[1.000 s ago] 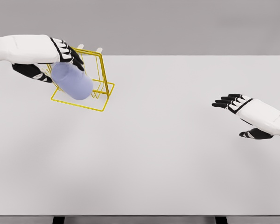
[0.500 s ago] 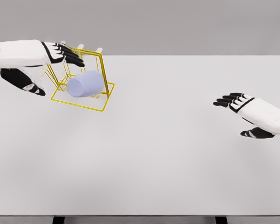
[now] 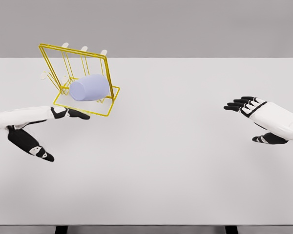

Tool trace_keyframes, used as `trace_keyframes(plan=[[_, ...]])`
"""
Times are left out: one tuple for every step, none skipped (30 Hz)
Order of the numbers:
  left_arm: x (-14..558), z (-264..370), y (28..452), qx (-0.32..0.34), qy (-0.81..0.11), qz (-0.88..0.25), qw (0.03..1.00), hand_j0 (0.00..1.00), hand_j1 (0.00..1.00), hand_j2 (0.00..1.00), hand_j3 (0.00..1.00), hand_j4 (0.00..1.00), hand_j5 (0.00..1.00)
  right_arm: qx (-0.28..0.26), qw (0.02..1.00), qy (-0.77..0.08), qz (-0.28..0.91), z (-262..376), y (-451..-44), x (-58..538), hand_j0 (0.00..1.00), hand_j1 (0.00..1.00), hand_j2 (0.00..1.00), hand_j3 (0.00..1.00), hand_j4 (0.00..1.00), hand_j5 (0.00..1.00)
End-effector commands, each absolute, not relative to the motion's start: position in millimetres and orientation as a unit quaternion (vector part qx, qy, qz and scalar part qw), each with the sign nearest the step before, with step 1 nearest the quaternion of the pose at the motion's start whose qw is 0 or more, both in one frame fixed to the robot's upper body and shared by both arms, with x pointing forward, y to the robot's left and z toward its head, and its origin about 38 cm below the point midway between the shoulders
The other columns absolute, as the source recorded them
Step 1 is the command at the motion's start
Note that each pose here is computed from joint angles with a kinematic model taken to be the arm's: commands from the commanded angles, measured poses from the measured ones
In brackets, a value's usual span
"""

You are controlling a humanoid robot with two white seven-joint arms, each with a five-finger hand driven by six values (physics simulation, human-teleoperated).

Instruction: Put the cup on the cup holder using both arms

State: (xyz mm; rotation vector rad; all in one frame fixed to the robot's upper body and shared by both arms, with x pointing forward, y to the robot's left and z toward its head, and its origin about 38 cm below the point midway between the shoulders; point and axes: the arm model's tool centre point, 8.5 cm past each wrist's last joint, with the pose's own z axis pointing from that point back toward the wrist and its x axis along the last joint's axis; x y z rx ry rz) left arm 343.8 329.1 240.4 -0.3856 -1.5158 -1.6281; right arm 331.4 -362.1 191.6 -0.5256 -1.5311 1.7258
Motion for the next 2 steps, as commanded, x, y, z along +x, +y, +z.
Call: trace_keyframes(plan=[[343.6, 241.5, 327.4, -0.159, -0.61, -0.648, 0.428, 1.0, 1.0, 1.0, 1.0, 1.0, 1.0, -0.205, 0.379, -0.601, 0.673, 192.4, -362.3, 331.5, 1.0, 1.0, 1.0, 1.0, 1.0, 1.0], [342.0, 237.2, 328.2, -0.162, -0.607, -0.647, 0.433, 1.0, 1.0, 1.0, 1.0, 1.0, 1.0, -0.205, 0.379, -0.601, 0.673, 192.4, -362.3, 331.5, 1.0, 1.0, 1.0, 1.0, 1.0, 1.0]])
